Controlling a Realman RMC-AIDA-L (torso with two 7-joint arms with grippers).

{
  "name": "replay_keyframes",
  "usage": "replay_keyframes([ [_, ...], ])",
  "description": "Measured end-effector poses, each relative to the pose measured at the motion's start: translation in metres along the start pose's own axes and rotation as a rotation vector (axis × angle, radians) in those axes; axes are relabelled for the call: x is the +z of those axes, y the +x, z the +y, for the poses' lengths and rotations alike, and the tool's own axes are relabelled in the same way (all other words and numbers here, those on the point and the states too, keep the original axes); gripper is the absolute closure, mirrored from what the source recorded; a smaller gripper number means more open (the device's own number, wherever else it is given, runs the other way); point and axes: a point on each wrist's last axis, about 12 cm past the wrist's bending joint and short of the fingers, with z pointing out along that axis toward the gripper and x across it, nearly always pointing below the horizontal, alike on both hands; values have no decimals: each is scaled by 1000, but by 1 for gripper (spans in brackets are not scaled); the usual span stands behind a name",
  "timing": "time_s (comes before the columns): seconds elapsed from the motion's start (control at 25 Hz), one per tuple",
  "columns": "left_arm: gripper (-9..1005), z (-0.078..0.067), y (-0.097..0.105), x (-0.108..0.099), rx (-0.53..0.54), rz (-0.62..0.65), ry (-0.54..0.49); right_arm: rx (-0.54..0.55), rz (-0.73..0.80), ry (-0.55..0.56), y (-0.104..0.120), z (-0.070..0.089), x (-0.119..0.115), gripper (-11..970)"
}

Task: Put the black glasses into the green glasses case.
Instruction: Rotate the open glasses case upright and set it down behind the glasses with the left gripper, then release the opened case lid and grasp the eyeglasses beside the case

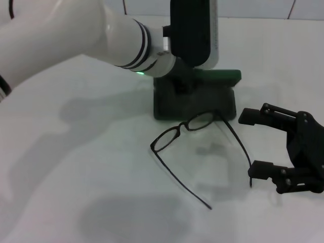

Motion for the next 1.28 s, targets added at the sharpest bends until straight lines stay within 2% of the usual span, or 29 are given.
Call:
replay_keyframes([
  [0.28,713,5,1,4,-59,-5,38,2,-5,6,1,2,-1,85],
  [0.48,605,5,-3,-1,-51,-21,32,5,-9,19,2,4,-4,85],
  [0.56,562,6,-6,-8,-61,-45,29,2,-4,34,2,2,-6,85],
  [0.64,518,9,-8,-24,-89,-86,12,-5,19,51,2,-2,-6,85],
  [0.72,475,13,-7,-43,-127,-139,-31,-23,61,58,-2,-9,-6,85],
  [0.76,469,17,-3,-66,-202,-230,-93,-37,95,58,-5,-15,-6,86],
  [0.8,462,17,-3,-66,-202,-230,-93,-46,121,56,-8,-19,-5,86],
  [0.92,443,21,14,-99,-385,-414,-175,-62,261,49,-23,-42,4,87],
  [1.0,445,21,36,-121,-537,-569,-215,-62,356,45,-34,-56,14,88],
  [1.08,448,15,60,-137,-644,-714,-241,-65,458,34,-46,-69,26,89],
  [1.16,450,1,82,-145,-685,-839,-252,-65,556,32,-60,-80,38,89],
  [1.2,483,-9,94,-147,-692,-896,-257,-69,592,34,-64,-83,43,90],
  [1.28,549,-34,116,-148,-665,-999,-268,-74,701,36,-76,-95,62,91],
])
